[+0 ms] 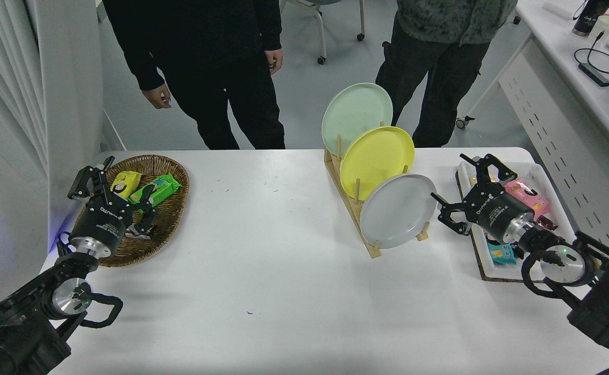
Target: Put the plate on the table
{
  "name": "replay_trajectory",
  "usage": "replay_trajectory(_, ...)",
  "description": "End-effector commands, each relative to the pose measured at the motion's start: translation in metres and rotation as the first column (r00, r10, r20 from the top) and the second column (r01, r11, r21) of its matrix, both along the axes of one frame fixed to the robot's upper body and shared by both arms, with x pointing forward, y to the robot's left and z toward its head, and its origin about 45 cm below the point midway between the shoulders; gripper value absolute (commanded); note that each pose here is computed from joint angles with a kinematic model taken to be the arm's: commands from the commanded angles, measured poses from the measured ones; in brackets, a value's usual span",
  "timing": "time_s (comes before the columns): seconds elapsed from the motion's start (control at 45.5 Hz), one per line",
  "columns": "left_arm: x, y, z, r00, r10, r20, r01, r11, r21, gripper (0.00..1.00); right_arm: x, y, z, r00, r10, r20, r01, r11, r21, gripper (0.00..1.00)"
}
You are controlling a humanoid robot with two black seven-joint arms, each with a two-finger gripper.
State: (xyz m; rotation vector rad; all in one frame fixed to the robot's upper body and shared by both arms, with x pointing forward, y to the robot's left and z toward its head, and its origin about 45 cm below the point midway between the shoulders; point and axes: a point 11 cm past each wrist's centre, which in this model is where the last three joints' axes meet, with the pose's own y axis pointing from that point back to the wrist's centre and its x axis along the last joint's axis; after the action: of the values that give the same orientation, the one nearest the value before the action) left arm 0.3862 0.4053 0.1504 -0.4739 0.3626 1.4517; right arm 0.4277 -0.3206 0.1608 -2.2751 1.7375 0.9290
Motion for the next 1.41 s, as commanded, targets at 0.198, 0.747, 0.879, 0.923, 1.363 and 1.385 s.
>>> replay_trajectory(0.198, 0.0, 0.0, 0.0, 1.0, 0.001, 0.001, -0.001, 1.0, 0.0, 0.98, 0.004, 0.064, 0.005, 0.997, -0.014, -0.073, 0.009, 0.998, -0.069, 0.99)
replay_trajectory(0.747, 0.0, 0.0, 0.0, 1.0, -0.001, -0.001, 0.001, 1.0, 0.001, 0.98, 0.007, 0.065, 0.038, 0.989, -0.066, -0.131, 0.035, 0.973, -0.228, 0.97)
replay_trajectory(0.879, 0.0, 0.0, 0.0, 1.0, 0.001, 0.0, -0.001, 1.0, -0.001, 0.98, 0.004, 0.065, 0.037, 0.982, -0.064, -0.179, 0.022, 0.973, -0.229, 0.91)
replay_trajectory(0.923, 0.0, 0.0, 0.0, 1.0, 0.0, -0.001, 0.0, 1.0, 0.0, 0.98, 0.003, 0.064, 0.036, 0.979, -0.069, -0.194, 0.022, 0.971, -0.236, 0.91)
replay_trajectory(1.363, 0.0, 0.0, 0.0, 1.0, -0.001, -0.001, 0.001, 1.0, 0.001, 0.98, 0.008, 0.065, 0.038, 0.953, -0.084, -0.292, -0.006, 0.955, -0.295, 0.91)
replay_trajectory(1.385, 0.0, 0.0, 0.0, 1.0, 0.0, 0.0, 0.0, 1.0, 0.001, 0.98, 0.008, 0.065, 0.038, 0.953, -0.084, -0.292, -0.006, 0.955, -0.295, 0.91)
